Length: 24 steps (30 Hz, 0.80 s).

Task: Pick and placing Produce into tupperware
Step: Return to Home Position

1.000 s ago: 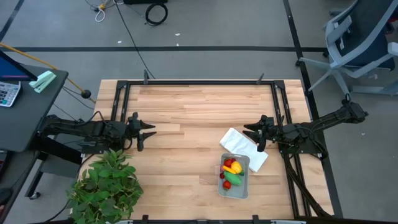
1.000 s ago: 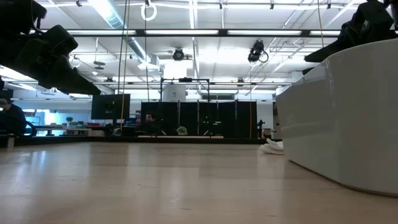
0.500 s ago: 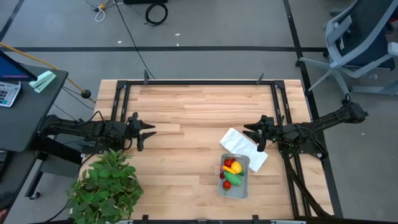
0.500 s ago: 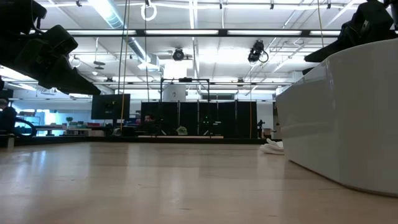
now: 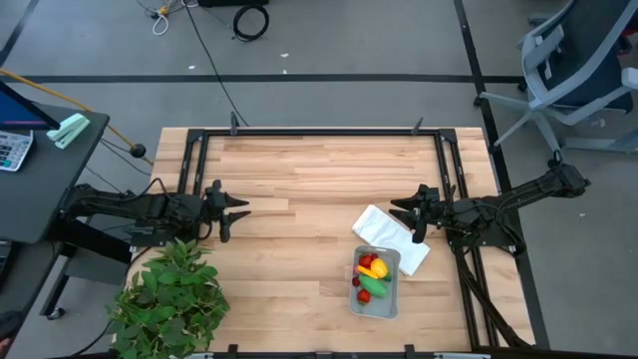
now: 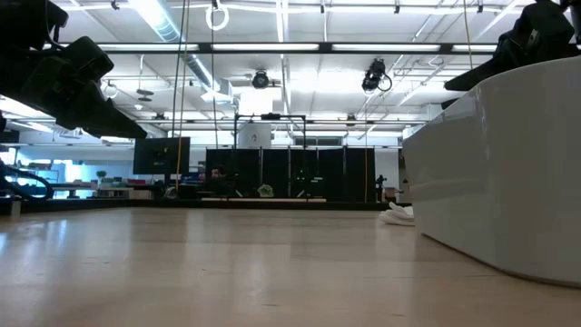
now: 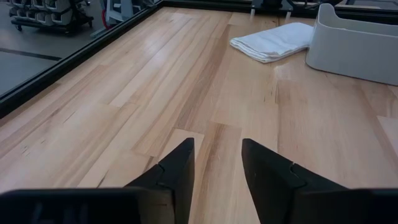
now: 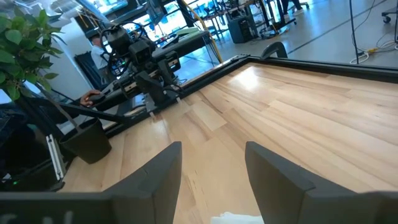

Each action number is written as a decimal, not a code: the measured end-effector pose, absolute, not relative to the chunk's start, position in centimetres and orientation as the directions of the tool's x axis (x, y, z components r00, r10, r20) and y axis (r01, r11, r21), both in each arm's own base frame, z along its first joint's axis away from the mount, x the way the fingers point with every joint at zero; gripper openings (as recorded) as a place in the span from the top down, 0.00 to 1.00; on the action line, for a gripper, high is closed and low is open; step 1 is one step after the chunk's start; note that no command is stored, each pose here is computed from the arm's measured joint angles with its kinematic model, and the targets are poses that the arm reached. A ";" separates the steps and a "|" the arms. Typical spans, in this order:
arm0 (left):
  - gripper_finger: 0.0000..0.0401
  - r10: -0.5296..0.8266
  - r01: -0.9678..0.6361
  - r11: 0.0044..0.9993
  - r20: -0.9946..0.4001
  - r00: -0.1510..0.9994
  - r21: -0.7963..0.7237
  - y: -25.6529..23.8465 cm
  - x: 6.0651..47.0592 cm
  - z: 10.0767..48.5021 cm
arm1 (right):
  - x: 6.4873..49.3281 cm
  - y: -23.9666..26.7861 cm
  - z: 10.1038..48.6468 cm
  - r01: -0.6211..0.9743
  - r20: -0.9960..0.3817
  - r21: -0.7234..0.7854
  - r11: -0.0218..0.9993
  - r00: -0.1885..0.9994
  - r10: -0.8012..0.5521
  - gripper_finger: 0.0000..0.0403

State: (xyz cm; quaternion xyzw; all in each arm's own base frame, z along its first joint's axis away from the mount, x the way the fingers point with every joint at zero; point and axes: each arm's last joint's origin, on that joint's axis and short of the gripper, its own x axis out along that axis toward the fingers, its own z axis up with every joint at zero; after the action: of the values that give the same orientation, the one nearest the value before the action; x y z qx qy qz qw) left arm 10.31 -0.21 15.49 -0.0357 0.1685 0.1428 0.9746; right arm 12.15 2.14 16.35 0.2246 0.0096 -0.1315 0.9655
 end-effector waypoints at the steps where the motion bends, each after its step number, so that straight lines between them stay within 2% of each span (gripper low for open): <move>1: 0.65 0.266 -0.290 0.957 -0.339 0.902 -0.022 -0.2 10.3 15.5 | 12.1 2.1 16.3 0.258 -0.077 0.431 0.864 0.965 -0.250 0.54; 15: 0.66 0.266 -0.290 0.957 -0.339 0.903 -0.022 -0.2 10.3 15.5 | 12.2 2.1 16.3 0.258 -0.078 0.431 0.864 0.965 -0.250 0.54; 24: 0.63 0.266 -0.291 0.957 -0.338 0.903 -0.022 -0.2 10.3 15.5 | 12.1 2.1 16.3 0.258 -0.078 0.431 0.864 0.965 -0.250 0.54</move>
State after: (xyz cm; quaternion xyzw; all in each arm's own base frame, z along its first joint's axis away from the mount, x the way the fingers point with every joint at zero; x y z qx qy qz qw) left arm 10.31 -0.21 15.49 -0.0359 0.1683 0.1429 0.9747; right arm 12.15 2.14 16.34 0.2247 0.0096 -0.1316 0.9655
